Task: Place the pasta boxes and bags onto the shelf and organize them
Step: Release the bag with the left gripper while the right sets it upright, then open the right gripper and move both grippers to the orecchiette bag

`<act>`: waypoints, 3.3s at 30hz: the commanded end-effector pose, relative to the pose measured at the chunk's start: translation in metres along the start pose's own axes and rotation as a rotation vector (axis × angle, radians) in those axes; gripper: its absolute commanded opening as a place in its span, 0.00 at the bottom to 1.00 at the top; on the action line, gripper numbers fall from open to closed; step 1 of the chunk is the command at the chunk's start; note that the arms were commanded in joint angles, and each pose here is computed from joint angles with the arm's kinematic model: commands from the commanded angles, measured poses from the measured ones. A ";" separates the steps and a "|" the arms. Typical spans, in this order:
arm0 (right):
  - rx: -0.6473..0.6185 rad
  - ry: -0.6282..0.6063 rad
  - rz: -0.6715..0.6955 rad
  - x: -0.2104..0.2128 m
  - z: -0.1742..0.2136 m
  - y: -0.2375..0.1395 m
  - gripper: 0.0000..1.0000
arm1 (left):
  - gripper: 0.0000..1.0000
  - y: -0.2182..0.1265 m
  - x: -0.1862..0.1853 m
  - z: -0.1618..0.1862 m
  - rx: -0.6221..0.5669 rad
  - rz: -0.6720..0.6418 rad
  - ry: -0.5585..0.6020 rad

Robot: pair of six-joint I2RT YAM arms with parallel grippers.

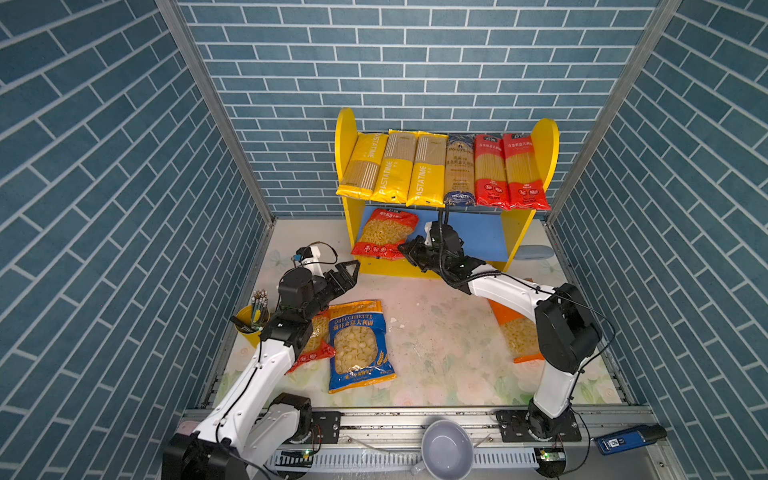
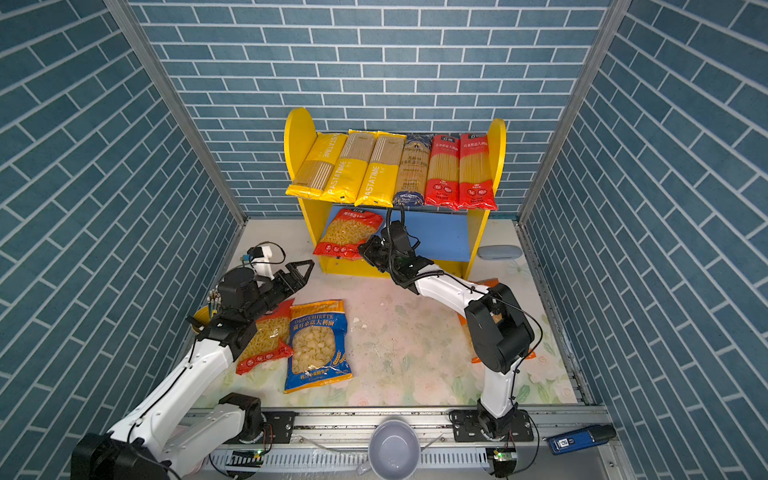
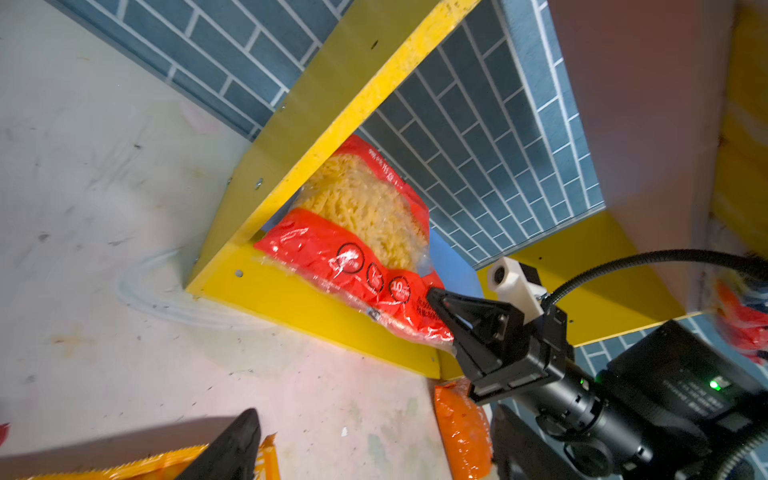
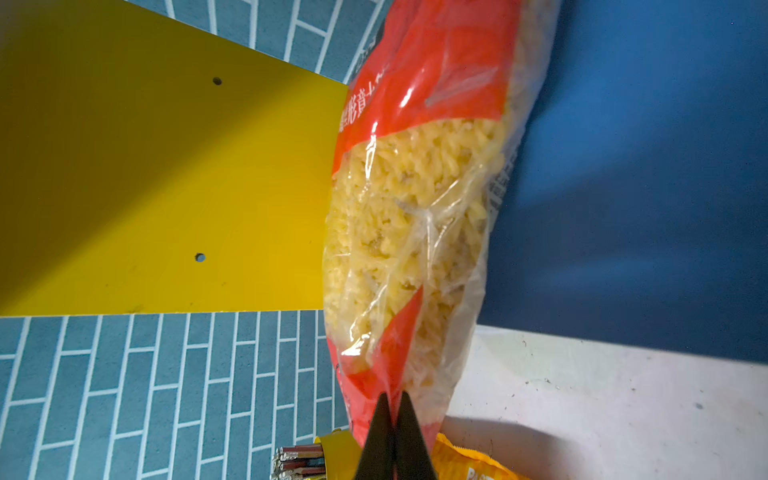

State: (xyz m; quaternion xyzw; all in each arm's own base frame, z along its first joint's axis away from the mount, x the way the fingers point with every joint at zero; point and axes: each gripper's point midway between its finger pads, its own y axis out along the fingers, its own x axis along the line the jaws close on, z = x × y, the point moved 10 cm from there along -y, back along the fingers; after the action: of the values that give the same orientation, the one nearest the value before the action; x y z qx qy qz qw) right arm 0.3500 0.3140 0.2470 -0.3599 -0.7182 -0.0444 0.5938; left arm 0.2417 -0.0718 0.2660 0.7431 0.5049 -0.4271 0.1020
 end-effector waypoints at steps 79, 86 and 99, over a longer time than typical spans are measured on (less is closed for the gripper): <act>0.050 -0.263 0.093 -0.011 -0.020 -0.001 0.04 | 0.87 -0.019 0.026 0.023 0.118 -0.225 0.053; 0.074 -0.217 0.020 -0.014 -0.003 -0.013 0.37 | 0.87 -0.023 0.029 0.023 0.134 -0.287 0.069; 0.360 -0.248 0.184 -0.045 0.104 -0.042 0.45 | 0.86 -0.044 0.060 0.037 0.215 -0.535 0.044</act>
State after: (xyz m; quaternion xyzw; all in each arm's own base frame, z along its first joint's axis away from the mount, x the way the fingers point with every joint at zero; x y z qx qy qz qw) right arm 0.2668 0.3137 0.2076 -0.3196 -0.7627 0.1151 0.5504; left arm 0.2026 -0.0373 0.2203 0.6203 0.6259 -0.4666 -0.0756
